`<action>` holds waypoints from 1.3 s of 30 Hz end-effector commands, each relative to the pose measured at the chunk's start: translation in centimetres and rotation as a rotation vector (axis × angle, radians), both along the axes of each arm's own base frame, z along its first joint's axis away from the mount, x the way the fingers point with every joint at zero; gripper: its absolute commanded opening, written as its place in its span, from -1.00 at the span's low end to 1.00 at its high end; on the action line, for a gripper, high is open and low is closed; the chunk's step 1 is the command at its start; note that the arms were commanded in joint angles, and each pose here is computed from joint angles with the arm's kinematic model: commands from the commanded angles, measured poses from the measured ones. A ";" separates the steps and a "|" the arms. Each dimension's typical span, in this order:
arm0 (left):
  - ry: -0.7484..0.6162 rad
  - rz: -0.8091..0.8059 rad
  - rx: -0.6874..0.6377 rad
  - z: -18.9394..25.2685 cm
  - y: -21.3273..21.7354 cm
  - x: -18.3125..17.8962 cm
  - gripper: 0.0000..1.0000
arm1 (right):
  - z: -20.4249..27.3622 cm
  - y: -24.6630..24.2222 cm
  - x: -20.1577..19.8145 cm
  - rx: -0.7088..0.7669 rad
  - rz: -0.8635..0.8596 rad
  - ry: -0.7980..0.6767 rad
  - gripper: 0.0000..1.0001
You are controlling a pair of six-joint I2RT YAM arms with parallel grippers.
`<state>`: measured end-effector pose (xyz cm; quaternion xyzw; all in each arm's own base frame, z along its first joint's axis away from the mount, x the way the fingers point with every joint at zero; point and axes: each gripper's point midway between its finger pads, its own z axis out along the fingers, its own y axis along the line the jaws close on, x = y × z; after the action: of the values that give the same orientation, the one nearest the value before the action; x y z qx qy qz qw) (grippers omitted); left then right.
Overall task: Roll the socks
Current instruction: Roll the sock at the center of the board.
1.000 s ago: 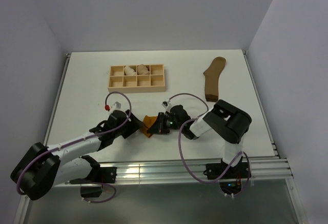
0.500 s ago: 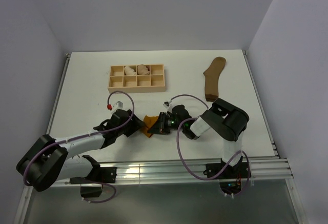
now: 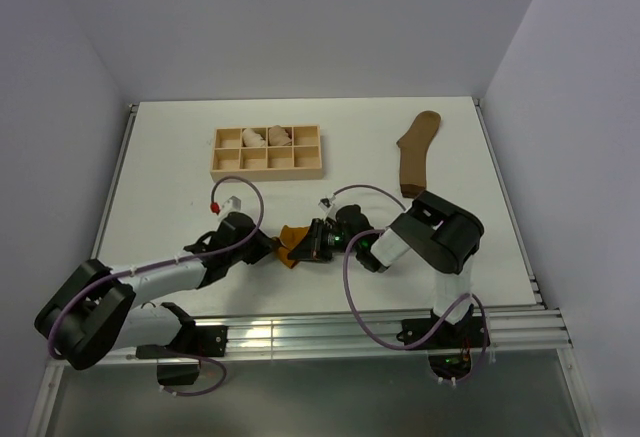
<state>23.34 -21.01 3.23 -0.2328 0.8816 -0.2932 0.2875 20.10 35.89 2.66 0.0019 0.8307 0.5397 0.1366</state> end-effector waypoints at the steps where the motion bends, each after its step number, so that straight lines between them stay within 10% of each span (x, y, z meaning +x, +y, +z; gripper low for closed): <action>1: -0.021 -0.016 0.016 0.7 -0.5 0.6 -0.78 | -0.2 -0.8 0.4 -0.051 -0.013 -0.046 -0.83; 15: -0.002 -0.065 0.117 2.1 -0.5 1.2 -0.99 | 4.2 -3.7 2.1 -0.607 -0.054 -0.625 0.31; 26: 0.042 -0.115 0.197 1.5 -0.1 0.9 -0.99 | 3.6 -1.7 0.6 -0.926 0.060 -1.064 0.28; 39: 0.087 -0.145 0.221 0.1 -0.1 0.2 -0.99 | 4.5 3.4 -2.2 -0.867 0.156 -1.247 0.25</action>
<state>23.59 -20.84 3.32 -0.1629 0.9295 -0.2082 0.2573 17.07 37.36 5.07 -0.4252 0.7555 0.0748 0.4928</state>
